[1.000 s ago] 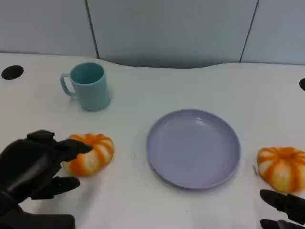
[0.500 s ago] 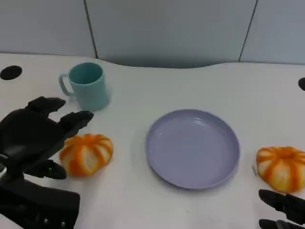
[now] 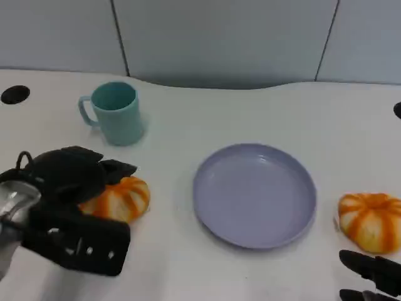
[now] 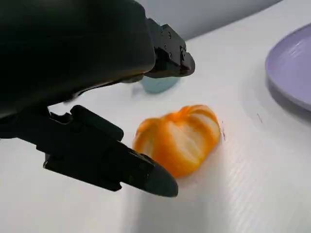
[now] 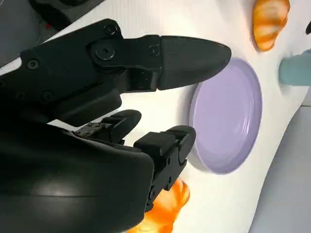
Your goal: Grasp the bread from the table and place it into the plate.
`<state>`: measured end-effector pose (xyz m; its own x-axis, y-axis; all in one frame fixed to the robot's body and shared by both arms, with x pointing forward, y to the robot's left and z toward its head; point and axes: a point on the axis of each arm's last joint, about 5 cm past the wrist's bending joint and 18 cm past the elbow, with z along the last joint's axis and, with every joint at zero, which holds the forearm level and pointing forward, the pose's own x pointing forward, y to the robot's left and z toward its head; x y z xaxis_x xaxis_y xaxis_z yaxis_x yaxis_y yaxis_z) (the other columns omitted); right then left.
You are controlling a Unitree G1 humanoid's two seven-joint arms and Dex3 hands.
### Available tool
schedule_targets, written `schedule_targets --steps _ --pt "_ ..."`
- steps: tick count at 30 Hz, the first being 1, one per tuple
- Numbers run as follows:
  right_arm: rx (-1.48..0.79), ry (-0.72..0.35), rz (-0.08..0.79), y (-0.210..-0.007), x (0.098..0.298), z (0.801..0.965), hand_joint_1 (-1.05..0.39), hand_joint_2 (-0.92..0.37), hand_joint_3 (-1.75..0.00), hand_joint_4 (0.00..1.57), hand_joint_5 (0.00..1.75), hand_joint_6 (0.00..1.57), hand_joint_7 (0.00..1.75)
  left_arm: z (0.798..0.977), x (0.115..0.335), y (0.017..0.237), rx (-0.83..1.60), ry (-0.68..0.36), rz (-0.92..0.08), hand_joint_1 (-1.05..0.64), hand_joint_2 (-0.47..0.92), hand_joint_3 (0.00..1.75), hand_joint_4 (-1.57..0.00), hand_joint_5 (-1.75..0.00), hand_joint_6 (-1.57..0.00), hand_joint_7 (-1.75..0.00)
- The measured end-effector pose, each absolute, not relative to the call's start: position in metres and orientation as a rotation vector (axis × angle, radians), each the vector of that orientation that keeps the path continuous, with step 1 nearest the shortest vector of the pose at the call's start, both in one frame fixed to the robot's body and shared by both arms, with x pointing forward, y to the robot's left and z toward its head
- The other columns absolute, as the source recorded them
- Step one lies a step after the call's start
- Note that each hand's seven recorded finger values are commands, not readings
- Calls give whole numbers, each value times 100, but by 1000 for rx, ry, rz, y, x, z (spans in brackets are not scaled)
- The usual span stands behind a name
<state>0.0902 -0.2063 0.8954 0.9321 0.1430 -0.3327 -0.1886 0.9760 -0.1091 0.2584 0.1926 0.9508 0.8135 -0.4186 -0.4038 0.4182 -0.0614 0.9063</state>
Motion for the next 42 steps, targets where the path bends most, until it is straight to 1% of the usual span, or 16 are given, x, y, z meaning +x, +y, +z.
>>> schedule_targets --steps 4,7,10,14,20,24,27,28,34,38,42 --pt "-141 332 171 -206 89 896 -52 -92 -48 67 0 48 0 952 270 185 1468 45 -699 -49 69 0 -4 -12 -15 0" --pt "-142 327 172 -206 88 897 -51 -92 -48 68 1 48 0 945 281 178 1456 119 -712 -47 70 1 -5 -12 -15 0" --pt "-143 326 171 -206 86 899 -51 -92 -49 67 0 48 0 935 290 173 1459 181 -720 -49 71 1 -4 -11 -14 0" --pt "-143 324 172 -206 85 900 -51 -92 -49 68 1 48 0 924 298 167 1475 225 -709 -52 71 0 -2 -9 -15 -1" --pt "-141 324 171 -206 84 900 -52 -92 -50 67 0 49 0 916 308 163 1478 287 -678 -51 71 0 -3 -9 -18 -1" --pt "-138 327 171 -206 84 900 -52 -92 -50 66 0 46 0 913 313 162 1473 305 -674 -51 71 0 -3 -8 -17 0" --pt "-139 323 170 -206 83 901 -51 -92 -50 66 0 45 0 910 317 162 1457 362 -680 -52 72 0 -2 -8 -16 0" --pt "-139 323 170 -206 82 901 -52 -92 -50 65 0 45 0 908 318 162 1454 376 -683 -49 72 0 -3 -8 -18 -1" --pt "-140 326 166 -207 81 902 -53 -92 -50 65 0 46 1 907 324 159 1453 431 -692 -46 72 0 -6 -7 -21 -1" --pt "-134 326 162 -208 80 902 -53 -92 -50 64 0 46 0 908 327 157 1427 457 -695 -38 72 0 -12 -8 -25 -2" --pt "-136 328 158 -208 80 902 -53 -92 -51 64 0 46 0 911 330 156 1408 488 -705 -35 75 1 -19 -9 -32 -3"
